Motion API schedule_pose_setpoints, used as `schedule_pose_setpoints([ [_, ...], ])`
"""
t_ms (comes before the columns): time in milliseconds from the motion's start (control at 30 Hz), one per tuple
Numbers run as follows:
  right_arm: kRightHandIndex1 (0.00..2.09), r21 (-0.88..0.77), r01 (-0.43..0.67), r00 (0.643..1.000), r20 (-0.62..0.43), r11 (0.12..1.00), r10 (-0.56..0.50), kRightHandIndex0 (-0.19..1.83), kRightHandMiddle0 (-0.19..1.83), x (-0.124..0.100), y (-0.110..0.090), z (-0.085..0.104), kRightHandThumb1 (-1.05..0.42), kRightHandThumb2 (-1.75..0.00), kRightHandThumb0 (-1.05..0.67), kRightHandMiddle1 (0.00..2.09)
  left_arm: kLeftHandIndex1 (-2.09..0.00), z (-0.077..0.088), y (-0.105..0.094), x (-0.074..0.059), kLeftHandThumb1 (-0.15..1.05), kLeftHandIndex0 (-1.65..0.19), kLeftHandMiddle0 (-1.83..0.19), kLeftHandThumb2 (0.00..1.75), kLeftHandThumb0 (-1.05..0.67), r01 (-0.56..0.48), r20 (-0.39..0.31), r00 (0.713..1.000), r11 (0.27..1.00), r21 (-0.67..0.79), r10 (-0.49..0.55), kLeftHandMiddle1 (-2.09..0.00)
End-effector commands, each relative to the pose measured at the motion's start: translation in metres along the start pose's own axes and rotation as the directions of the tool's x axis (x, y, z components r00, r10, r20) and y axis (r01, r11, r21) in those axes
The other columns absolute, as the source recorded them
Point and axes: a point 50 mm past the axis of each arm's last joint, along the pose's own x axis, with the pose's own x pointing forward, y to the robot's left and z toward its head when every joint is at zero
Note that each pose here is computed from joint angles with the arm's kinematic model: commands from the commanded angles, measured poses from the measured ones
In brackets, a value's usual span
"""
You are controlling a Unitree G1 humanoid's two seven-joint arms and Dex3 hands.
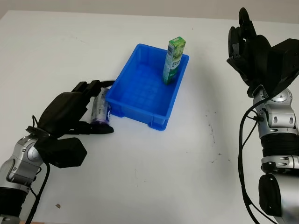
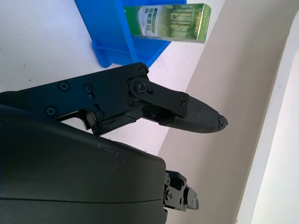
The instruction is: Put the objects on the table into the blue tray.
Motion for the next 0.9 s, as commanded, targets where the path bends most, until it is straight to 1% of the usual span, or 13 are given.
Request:
schedule_pose_setpoints([
  [0,0.00,-0.001,0.017,1.000,0.018,1.000,-0.017,-0.19,-0.19,0.000,-0.006,0.004,-1.05,-0.70,-0.64,0.00,-2.06,-0.003,-0.008,-0.003,0.94,0.17,0.08,0.06,-0.23,0.036,-0.004,0.999,0.998,0.047,-0.036,-2.08],
  [67,0.00,-0.001,0.016,1.000,0.019,1.000,-0.016,-0.19,-0.19,-0.001,-0.006,0.005,-1.05,-0.70,-0.64,0.00,-2.09,-0.003,-0.009,-0.002,0.96,0.13,-0.06,0.06,-0.14,0.030,0.003,1.000,0.996,0.085,-0.031,-2.09],
  [133,0.00,0.004,0.016,1.000,0.023,1.000,-0.016,-0.19,-0.19,-0.001,-0.006,0.005,-1.05,-0.70,-0.65,0.00,-2.09,-0.004,-0.010,-0.002,0.98,0.11,-0.15,0.06,-0.10,0.022,0.007,1.000,0.993,0.119,-0.023,-2.09],
  [200,0.00,0.004,0.014,1.000,0.028,1.000,-0.014,-0.19,-0.19,0.000,-0.006,0.005,-1.05,-0.70,-0.65,0.00,-2.09,-0.006,-0.010,-0.001,0.99,0.10,-0.18,0.06,-0.09,0.015,0.008,1.000,0.991,0.132,-0.016,-2.09],
  [300,0.00,0.007,0.011,0.999,0.031,1.000,-0.012,-0.19,-0.19,0.000,-0.005,0.005,-1.05,-0.70,-0.65,0.00,-2.09,-0.008,-0.010,0.000,1.01,0.12,-0.18,0.06,-0.09,0.006,0.005,1.000,0.992,0.124,-0.007,-2.09],
  [433,0.00,0.008,0.004,1.000,0.030,1.000,-0.004,-0.19,-0.19,0.000,-0.005,0.005,-1.05,-0.70,-0.66,0.00,-2.09,-0.010,-0.007,0.001,1.02,0.15,-0.11,0.06,-0.10,0.010,-0.007,1.000,0.994,0.109,-0.009,-2.09],
  [500,0.00,0.004,0.003,1.000,0.030,1.000,-0.003,-0.19,-0.19,0.000,-0.005,0.004,-1.05,-0.70,-0.66,0.00,-2.09,-0.011,-0.002,0.002,1.03,0.18,-0.03,0.06,-0.11,-0.003,-0.013,1.000,0.994,0.107,0.004,-2.09],
  [533,0.00,0.004,0.002,1.000,0.030,1.000,-0.002,-0.19,-0.19,0.000,-0.005,0.004,-1.05,-0.70,-0.65,0.00,-2.09,-0.011,0.000,0.003,1.01,0.17,-0.02,0.05,-0.11,-0.010,-0.015,1.000,0.994,0.107,0.012,-2.09],
  [633,0.00,0.002,0.002,0.999,0.033,1.000,-0.002,-0.19,-0.19,0.000,-0.005,0.004,-1.05,-0.71,-0.65,0.00,-2.09,-0.014,0.011,0.007,1.00,0.18,0.02,0.05,-0.12,-0.046,-0.027,0.998,0.994,0.094,0.049,-2.09],
  [700,0.00,0.002,-0.004,0.999,0.036,1.000,0.004,-0.19,-0.19,0.000,-0.005,0.004,-1.05,-0.72,-0.63,0.00,-2.09,-0.021,0.028,0.012,1.03,0.19,0.08,0.06,-0.15,-0.101,-0.059,0.993,0.992,0.072,0.105,-2.09],
  [767,0.00,0.005,-0.006,0.999,0.036,1.000,0.006,-0.19,-0.19,0.000,-0.005,0.004,-1.05,-0.72,-0.63,0.00,-2.09,-0.027,0.042,0.016,1.04,0.19,0.08,0.06,-0.17,-0.148,-0.089,0.984,0.988,0.044,0.152,-2.09],
  [867,0.00,0.015,-0.005,0.999,0.033,1.000,0.005,-0.19,-0.19,0.000,-0.004,0.004,-1.05,-0.71,-0.63,0.00,-2.09,-0.037,0.068,0.023,1.04,0.14,0.04,0.06,-0.18,-0.255,-0.145,0.956,0.967,0.019,0.255,-2.09],
])
